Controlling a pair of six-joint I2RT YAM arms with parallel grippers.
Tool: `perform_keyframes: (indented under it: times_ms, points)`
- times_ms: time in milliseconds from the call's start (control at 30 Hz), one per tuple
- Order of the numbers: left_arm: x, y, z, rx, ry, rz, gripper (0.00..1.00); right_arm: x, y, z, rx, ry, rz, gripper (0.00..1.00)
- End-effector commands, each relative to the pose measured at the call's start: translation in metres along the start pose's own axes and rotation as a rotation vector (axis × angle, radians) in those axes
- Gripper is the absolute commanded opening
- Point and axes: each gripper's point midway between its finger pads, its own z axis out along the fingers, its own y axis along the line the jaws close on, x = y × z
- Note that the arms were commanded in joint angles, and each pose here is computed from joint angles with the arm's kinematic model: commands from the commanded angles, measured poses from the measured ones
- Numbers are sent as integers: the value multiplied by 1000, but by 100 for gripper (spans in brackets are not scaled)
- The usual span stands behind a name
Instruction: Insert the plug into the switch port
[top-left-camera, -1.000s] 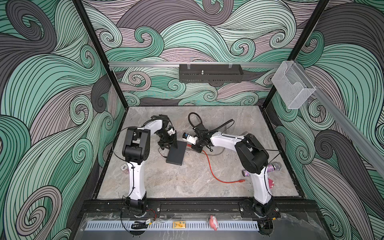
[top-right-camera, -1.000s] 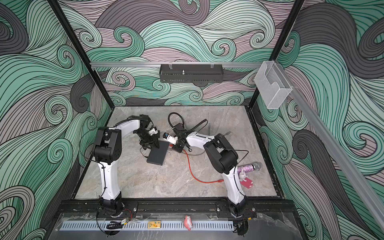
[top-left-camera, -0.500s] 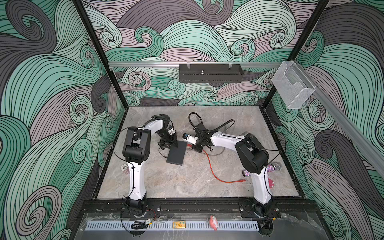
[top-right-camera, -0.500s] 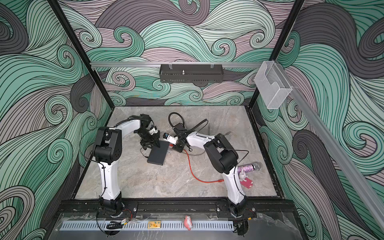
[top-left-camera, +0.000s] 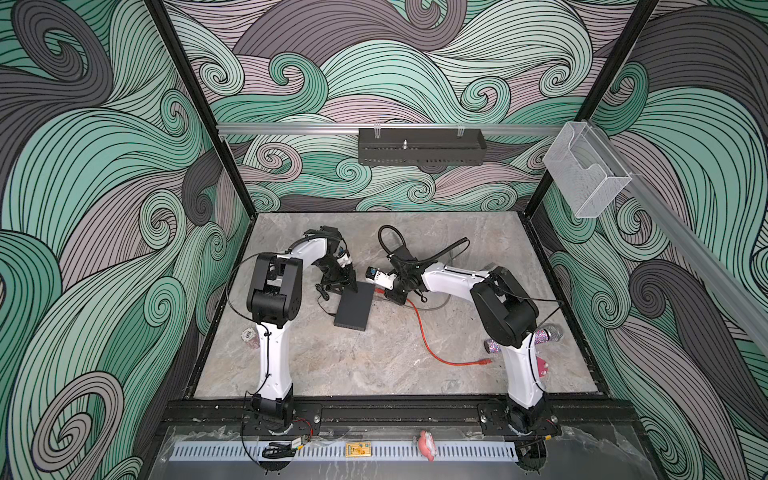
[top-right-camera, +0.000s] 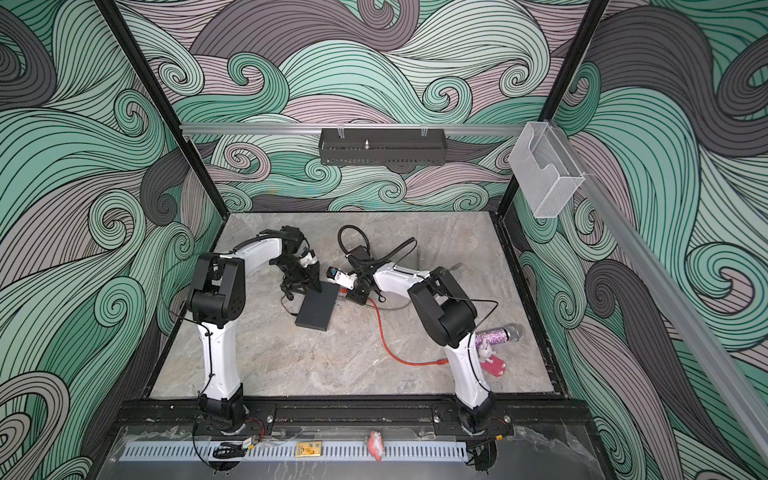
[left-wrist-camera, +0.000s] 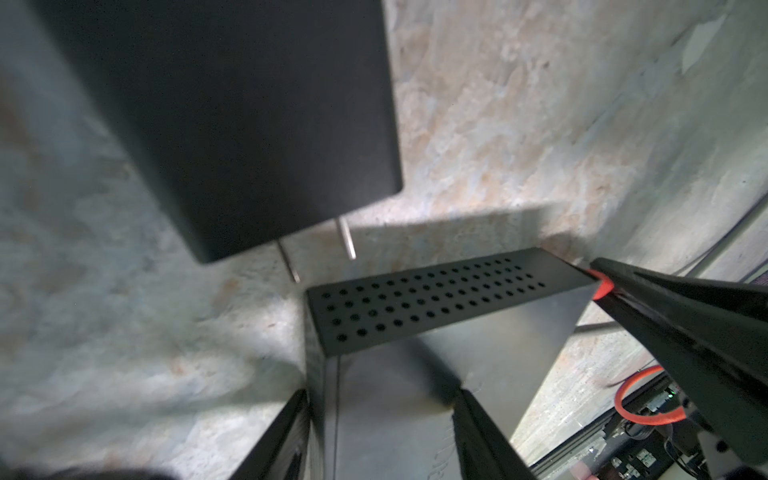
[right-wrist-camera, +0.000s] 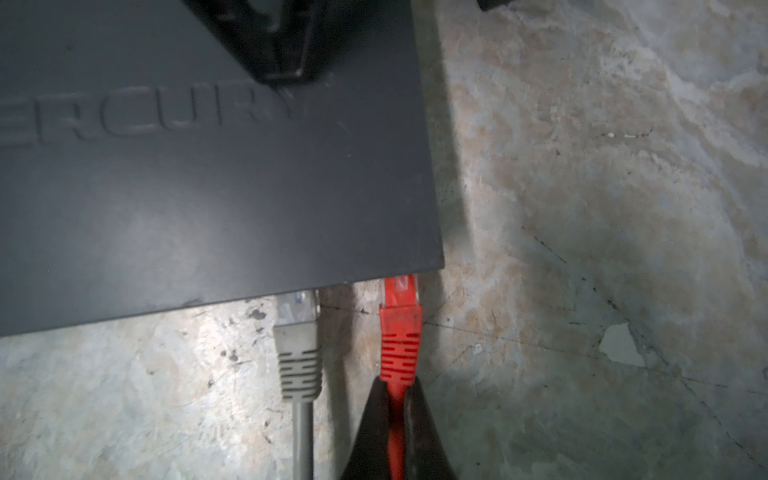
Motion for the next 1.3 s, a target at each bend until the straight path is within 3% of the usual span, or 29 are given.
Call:
perform_keyframes:
  times_ms: [0,333,633,1267]
  points:
    - [-5,-10,23,5,17,44,54,-61,25,-24,-97,-233,-166,7]
    - [-6,-22,30,44,18,77,53,-70,60,-27,-289,-275,-195,7]
    - [2,-26,38,62,35,81,52,-64,48,-13,-233,-198,-108,7]
    - [8,-36,49,80,52,95,52,-92,46,-10,-197,-245,-113,6]
